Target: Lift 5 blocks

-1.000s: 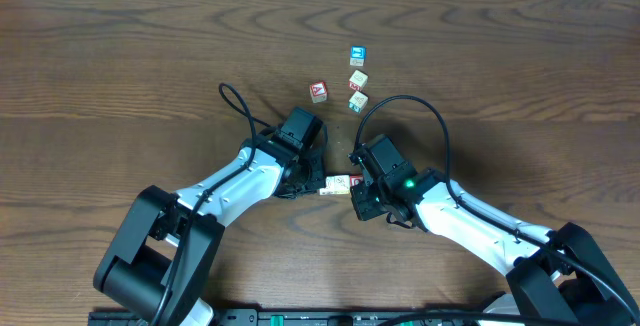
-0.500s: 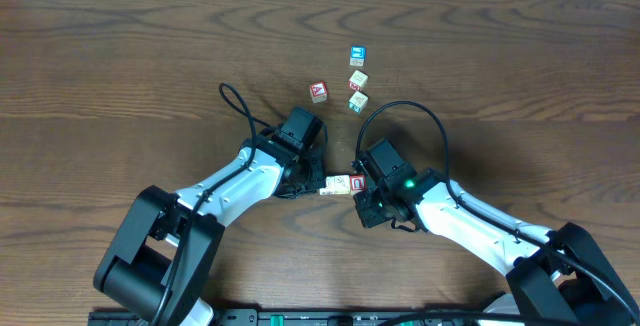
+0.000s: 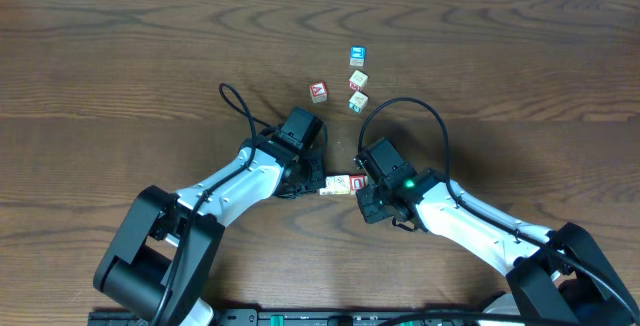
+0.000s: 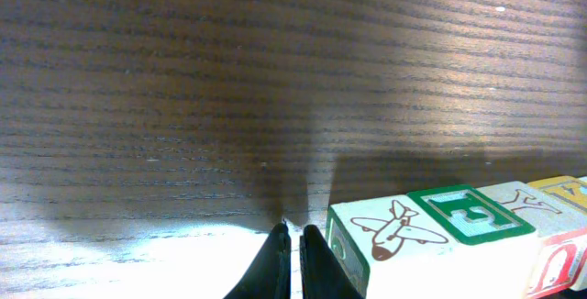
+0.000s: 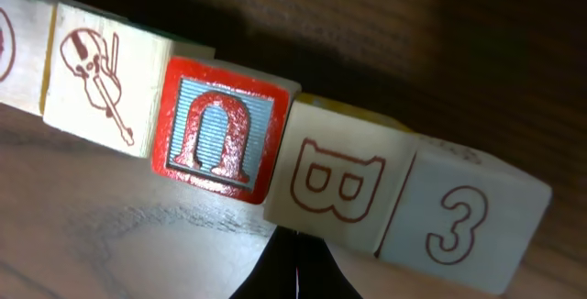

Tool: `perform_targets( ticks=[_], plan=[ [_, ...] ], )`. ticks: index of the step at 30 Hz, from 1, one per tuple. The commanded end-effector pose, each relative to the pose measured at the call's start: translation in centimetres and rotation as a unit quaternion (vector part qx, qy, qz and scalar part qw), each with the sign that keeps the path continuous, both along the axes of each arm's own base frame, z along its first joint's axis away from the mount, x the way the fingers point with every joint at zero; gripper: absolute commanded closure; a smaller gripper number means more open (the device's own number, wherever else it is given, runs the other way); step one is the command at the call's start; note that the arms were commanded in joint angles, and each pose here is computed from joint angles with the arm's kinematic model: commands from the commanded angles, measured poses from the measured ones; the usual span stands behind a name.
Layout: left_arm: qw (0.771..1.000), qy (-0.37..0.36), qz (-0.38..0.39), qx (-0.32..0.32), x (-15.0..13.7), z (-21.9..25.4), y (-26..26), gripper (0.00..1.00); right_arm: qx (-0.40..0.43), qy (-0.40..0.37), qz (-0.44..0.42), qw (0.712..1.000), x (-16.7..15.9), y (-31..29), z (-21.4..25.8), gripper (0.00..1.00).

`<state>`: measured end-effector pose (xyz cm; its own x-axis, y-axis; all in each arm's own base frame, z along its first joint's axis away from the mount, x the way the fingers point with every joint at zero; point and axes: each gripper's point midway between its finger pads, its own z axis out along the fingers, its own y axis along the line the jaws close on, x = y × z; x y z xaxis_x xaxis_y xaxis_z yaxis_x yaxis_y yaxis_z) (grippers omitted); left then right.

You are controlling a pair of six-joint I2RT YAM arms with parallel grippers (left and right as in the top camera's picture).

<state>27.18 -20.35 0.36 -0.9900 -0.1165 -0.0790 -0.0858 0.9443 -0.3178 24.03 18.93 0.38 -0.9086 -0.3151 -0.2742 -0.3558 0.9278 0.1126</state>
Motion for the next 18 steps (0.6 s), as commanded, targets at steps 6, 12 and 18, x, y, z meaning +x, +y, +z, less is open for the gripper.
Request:
perform_targets(
  ticks=[6,12,18],
  plan=[
    [1.000,0.012,0.002,0.004,-0.41,-0.68,0.25,0.92,-0.003,-0.006,-0.005,1.000,0.20,0.10,-0.11,0.99],
    [1.000,0.012,0.002,0.004,-0.40,-0.68,0.25,0.93,-0.003,-0.009,-0.006,1.000,0.33,0.12,-0.08,0.99],
    [1.000,0.012,0.002,0.004,-0.40,-0.68,0.25,0.93,-0.003,-0.010,-0.006,1.000,0.35,0.14,-0.07,0.99]
  ],
)
